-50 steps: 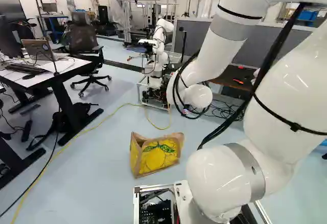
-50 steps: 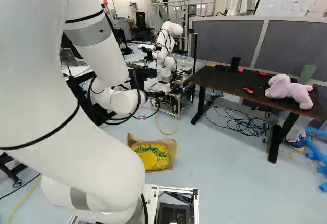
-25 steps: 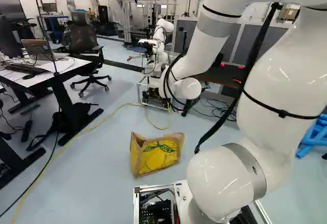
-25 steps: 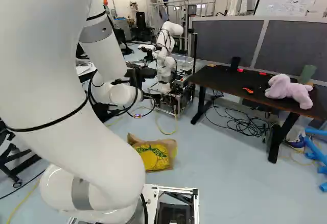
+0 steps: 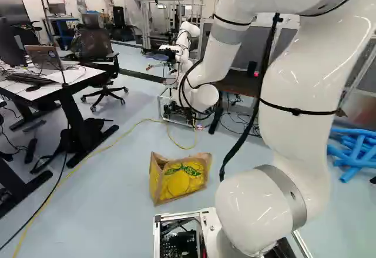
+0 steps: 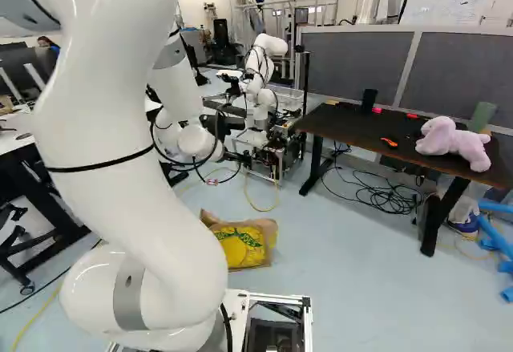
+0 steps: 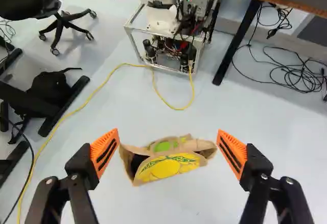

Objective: Pick up the bag on the ground and place it on the table

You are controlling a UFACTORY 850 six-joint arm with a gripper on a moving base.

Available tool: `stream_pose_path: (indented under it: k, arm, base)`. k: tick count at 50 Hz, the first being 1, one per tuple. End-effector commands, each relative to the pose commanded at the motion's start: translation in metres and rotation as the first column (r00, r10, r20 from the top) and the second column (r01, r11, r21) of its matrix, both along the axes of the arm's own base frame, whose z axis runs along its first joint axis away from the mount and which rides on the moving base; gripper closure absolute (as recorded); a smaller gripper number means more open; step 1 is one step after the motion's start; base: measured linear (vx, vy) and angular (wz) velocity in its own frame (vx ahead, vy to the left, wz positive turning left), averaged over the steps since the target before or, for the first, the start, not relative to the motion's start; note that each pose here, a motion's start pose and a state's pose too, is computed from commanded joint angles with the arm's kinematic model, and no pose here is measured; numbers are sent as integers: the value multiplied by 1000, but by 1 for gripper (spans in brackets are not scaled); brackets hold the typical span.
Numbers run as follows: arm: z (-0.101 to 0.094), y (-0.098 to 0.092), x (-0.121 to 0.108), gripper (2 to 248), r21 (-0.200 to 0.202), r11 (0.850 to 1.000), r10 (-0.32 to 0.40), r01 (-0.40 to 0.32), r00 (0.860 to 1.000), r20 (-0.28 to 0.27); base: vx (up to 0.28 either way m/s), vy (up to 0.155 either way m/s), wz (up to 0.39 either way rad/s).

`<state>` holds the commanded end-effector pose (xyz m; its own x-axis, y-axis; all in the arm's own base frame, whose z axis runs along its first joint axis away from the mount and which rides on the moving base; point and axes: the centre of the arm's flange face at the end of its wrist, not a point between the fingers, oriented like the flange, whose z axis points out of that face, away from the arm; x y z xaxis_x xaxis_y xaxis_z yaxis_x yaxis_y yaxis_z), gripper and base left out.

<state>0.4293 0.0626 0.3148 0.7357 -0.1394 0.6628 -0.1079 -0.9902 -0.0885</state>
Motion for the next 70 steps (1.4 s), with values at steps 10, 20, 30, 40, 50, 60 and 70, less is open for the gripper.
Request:
stream_pose_path:
  k: [10,20,30,40,50,60,70]
  arm:
    - [-17,4,18,3,21,999,-44,46,996,-79]
    - [-34,11,37,3,40,996,-76,83,987,-145]
    - [-50,19,55,3,57,991,-104,118,973,-205]
    - [-67,27,72,3,75,986,-127,151,957,-260]
    - [-84,36,89,3,90,981,-139,174,940,-310]
    - [-101,47,106,3,105,976,-140,189,924,-356]
    - [-118,58,121,3,136,959,-175,247,899,-401]
  base:
    - [0,0,0]
    - [0,0,0]
    - [0,0,0]
    - [0,0,0]
    - [0,0,0]
    - [0,0,0]
    - [0,0,0]
